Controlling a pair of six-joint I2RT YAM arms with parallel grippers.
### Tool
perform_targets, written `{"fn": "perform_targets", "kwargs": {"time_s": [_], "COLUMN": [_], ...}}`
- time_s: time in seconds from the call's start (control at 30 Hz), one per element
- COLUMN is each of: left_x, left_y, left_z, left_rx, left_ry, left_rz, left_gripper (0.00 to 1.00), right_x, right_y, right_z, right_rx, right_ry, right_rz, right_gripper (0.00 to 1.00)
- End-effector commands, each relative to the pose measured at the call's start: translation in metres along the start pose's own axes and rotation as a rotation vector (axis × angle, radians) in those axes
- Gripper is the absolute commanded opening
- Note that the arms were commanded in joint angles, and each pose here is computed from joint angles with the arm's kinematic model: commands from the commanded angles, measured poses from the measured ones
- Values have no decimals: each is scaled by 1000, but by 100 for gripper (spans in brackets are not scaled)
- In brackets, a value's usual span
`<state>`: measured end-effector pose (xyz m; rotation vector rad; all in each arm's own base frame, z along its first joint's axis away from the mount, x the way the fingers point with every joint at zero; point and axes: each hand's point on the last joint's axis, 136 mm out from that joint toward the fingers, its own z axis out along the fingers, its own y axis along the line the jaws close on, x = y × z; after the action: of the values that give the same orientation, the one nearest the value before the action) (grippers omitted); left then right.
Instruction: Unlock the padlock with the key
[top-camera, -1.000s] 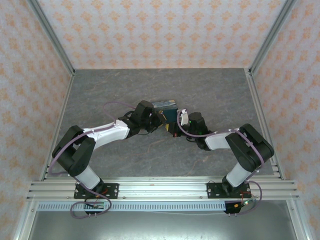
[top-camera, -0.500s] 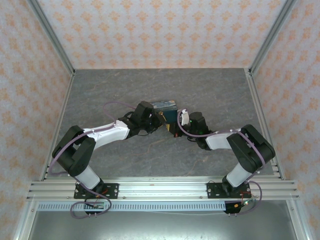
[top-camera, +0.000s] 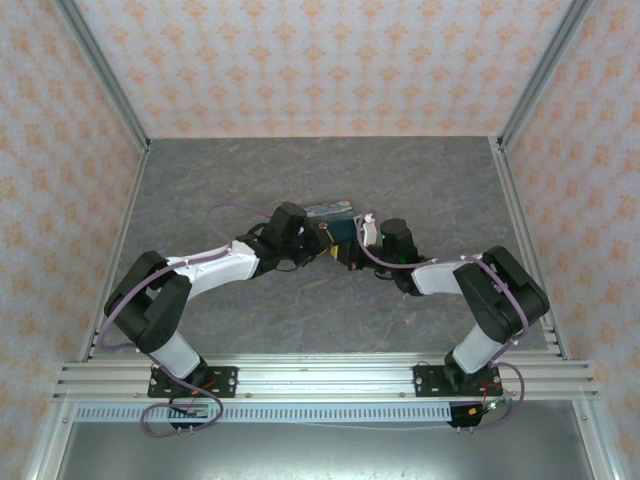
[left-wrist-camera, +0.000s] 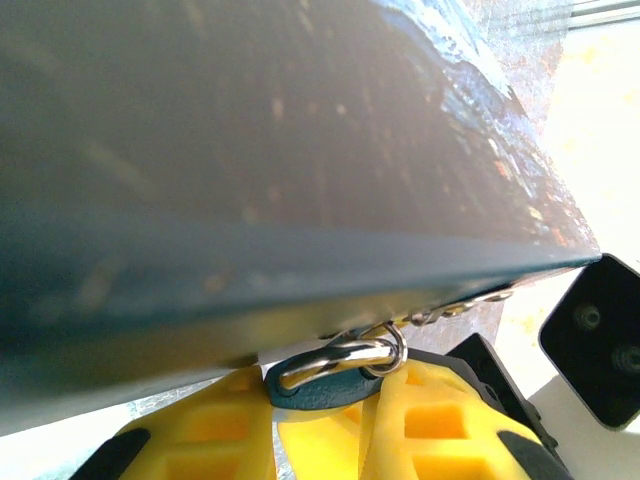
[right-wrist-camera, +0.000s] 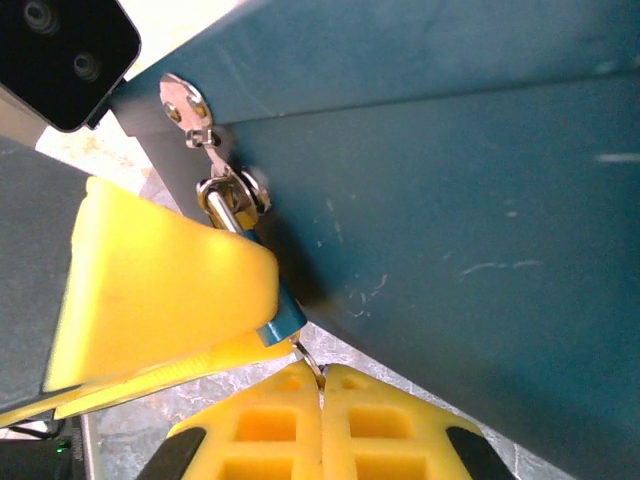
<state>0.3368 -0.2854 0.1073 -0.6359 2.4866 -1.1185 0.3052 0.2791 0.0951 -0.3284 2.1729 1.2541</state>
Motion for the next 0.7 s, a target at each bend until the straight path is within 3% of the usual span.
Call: {"fn": "perform_targets", "kwargs": {"time_s": [0.0, 0.3, 0.67], "left_x": [25, 26, 29], "left_y": [-8, -3, 24], "left_z": [-4, 2, 27], "left_rx": [43, 32, -15], "left_ry": [91, 99, 113], "left_rz": [36, 34, 18], "left_gripper": [14, 14, 14], "right_x": [-41, -41, -9], "right_y": [28, 24, 0], "right_z": [1, -1, 3], "right_rx": [-112, -97, -34], "right_ry": [-101, -124, -108], "right_rz": [-71, -65, 20], "right_gripper": [0, 0, 0]}}
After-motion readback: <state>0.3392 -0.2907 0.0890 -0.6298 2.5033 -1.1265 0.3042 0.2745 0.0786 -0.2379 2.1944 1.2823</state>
